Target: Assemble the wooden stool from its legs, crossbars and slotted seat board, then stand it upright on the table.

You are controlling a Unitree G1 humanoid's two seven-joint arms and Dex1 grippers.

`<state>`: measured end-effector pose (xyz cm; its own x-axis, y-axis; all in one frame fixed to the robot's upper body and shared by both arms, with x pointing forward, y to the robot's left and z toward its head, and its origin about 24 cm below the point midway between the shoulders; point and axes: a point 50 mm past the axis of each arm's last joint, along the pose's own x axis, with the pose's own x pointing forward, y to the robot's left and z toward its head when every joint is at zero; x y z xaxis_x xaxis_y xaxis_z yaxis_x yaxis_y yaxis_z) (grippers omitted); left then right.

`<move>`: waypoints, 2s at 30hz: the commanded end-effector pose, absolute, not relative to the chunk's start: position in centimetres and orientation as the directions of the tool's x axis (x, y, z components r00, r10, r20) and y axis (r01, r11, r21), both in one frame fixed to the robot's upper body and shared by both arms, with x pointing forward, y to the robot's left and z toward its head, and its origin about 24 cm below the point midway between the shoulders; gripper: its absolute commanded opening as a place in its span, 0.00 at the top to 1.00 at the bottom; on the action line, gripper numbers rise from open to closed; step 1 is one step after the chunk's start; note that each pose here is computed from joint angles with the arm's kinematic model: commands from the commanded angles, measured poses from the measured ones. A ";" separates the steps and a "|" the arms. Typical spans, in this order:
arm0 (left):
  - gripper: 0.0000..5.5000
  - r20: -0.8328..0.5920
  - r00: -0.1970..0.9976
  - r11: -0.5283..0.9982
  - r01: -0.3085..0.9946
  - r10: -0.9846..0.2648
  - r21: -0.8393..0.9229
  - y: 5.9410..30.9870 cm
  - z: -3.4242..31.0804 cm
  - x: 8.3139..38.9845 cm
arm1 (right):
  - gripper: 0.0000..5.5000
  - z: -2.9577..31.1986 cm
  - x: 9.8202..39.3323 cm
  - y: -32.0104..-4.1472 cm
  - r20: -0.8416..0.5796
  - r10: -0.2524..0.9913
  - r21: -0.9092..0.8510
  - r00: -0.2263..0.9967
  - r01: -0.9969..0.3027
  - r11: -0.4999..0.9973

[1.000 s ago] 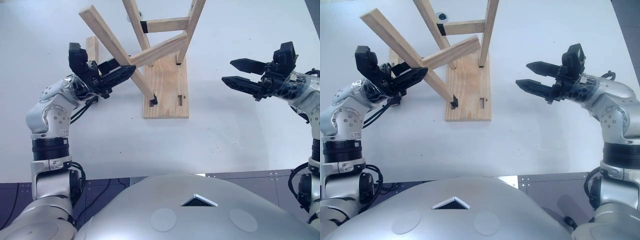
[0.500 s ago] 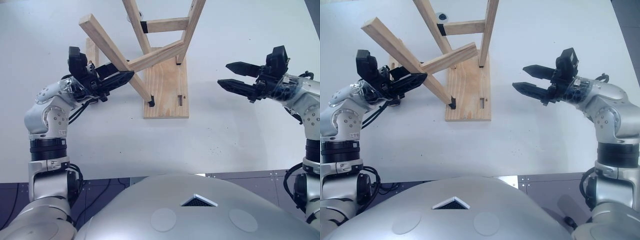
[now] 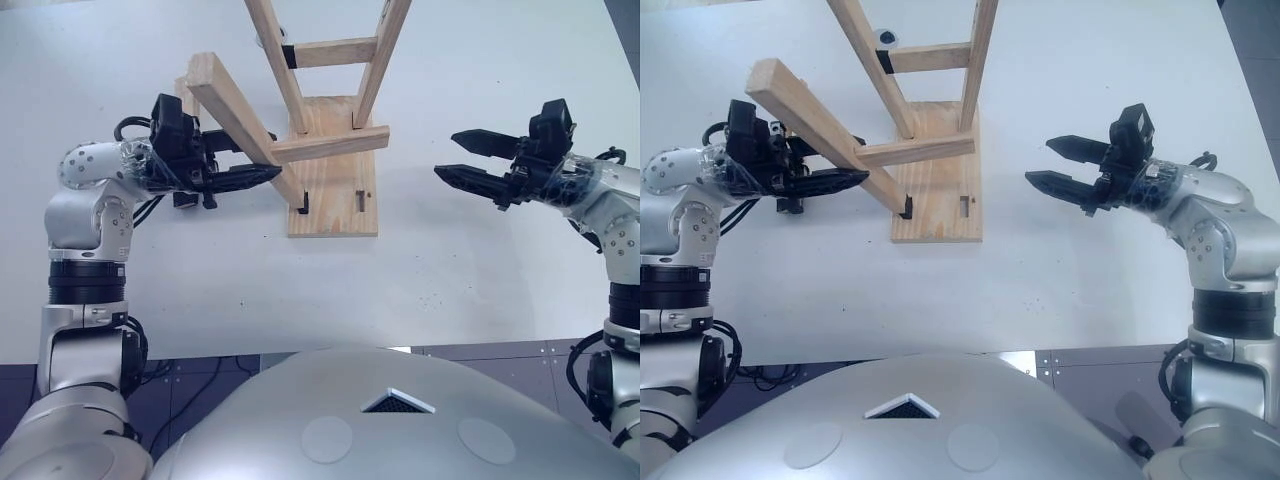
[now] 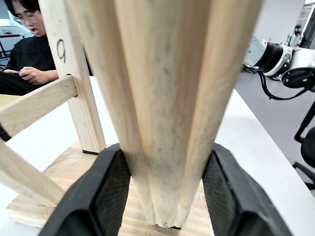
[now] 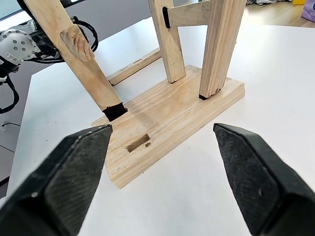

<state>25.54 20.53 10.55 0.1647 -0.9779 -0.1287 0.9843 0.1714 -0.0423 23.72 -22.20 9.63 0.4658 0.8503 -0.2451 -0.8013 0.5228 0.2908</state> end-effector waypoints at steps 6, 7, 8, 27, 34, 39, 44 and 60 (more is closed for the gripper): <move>0.63 -0.341 0.172 0.196 0.980 -0.924 -0.038 19.9 7.6 24.7 | 0.31 8.8 22.9 -21.5 -0.231 0.838 0.282 0.494 -0.790 0.544; 0.63 -0.357 0.176 0.205 0.978 -0.917 -0.045 19.8 7.2 24.4 | 0.31 8.8 22.8 -21.4 -0.232 0.837 0.283 0.496 -0.789 0.546; 0.63 -0.374 0.173 0.206 0.977 -0.911 -0.050 19.7 6.9 24.2 | 0.31 8.7 22.8 -21.4 -0.232 0.836 0.283 0.497 -0.788 0.547; 0.63 -0.408 0.189 0.287 0.938 -0.893 -0.193 20.0 4.7 22.6 | 0.31 8.5 23.0 -21.5 -0.257 0.814 0.256 0.521 -0.775 0.577; 0.63 -0.531 0.135 0.268 0.946 -0.837 -0.182 20.3 2.7 21.7 | 0.31 8.3 23.0 -21.4 -0.264 0.812 0.250 0.520 -0.776 0.579; 0.63 -0.631 0.046 0.188 0.969 -0.774 -0.160 19.5 1.0 19.6 | 0.31 8.3 22.8 -21.4 -0.271 0.811 0.249 0.518 -0.777 0.579; 0.63 -0.611 0.089 0.239 0.956 -0.786 -0.168 20.1 1.4 20.0 | 0.31 8.1 22.8 -21.4 -0.274 0.810 0.253 0.519 -0.773 0.581; 0.28 -0.615 0.487 0.537 0.835 -0.620 0.120 25.8 7.3 26.0 | 0.31 7.7 22.3 -21.6 -0.278 0.798 0.257 0.535 -0.759 0.598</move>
<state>25.64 23.76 7.92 0.3970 -0.7285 -0.5582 0.8890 0.4564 0.0366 22.31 -21.25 7.61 0.5197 0.8117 -0.2666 -0.7634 0.5813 0.2816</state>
